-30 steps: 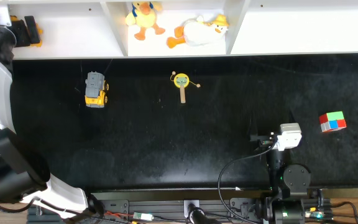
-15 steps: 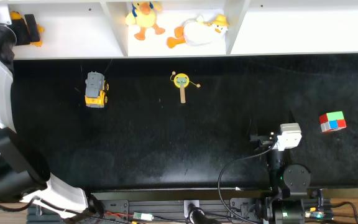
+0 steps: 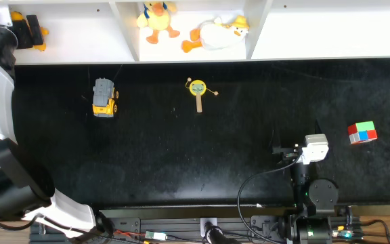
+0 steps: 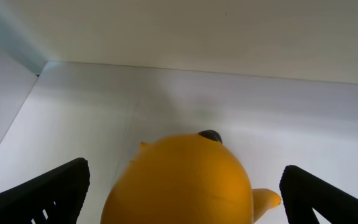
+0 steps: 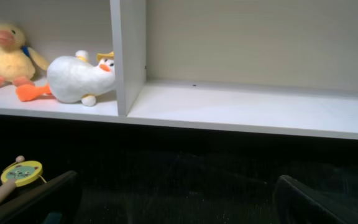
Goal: Store Toys
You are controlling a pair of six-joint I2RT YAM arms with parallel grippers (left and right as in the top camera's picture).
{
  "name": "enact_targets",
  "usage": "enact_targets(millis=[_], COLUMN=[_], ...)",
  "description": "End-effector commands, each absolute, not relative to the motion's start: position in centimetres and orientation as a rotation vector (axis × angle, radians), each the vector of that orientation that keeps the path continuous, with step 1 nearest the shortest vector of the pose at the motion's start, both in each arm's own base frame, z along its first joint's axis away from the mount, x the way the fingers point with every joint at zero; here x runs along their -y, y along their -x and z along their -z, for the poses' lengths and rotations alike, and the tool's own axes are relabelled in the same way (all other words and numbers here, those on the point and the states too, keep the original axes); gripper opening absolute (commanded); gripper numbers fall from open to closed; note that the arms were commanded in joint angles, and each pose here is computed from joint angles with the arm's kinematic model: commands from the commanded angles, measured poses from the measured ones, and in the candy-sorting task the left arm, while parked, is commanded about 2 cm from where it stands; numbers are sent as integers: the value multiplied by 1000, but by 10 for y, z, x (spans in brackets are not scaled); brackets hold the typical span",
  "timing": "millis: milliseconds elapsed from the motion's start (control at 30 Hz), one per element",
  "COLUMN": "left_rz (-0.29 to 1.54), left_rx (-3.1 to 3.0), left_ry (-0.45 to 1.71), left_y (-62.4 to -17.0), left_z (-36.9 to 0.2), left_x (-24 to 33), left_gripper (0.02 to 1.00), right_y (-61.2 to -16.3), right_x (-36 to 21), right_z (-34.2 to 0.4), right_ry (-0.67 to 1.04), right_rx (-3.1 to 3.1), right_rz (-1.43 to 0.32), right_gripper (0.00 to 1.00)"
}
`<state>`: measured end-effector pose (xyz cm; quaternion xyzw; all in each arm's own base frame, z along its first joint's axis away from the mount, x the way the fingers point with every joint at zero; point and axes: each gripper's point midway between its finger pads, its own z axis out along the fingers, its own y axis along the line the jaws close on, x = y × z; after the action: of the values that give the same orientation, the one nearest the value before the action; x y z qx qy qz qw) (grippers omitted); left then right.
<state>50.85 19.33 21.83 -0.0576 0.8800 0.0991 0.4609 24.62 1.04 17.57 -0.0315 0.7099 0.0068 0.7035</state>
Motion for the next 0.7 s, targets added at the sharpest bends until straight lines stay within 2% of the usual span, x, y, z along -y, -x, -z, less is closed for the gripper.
enact_targets(millis=[33,500,700], left_rz=[-208,-210,-197], left_rx=[-2190,-2186,-2228], left_ry=[129,128,133], left_y=[-513,-503,-494], left_z=[-210,-226,-221], left_x=[-186,-182,-178], left_gripper=[998,996,998], right_y=[-247,-247,-247], right_x=[-10,-10,-10], right_z=[-172,-172,-172], right_ry=[64,64,64], right_rx=[-1581,-1582,-1582], right_rz=[-16,-16,-16], right_gripper=[996,996,996])
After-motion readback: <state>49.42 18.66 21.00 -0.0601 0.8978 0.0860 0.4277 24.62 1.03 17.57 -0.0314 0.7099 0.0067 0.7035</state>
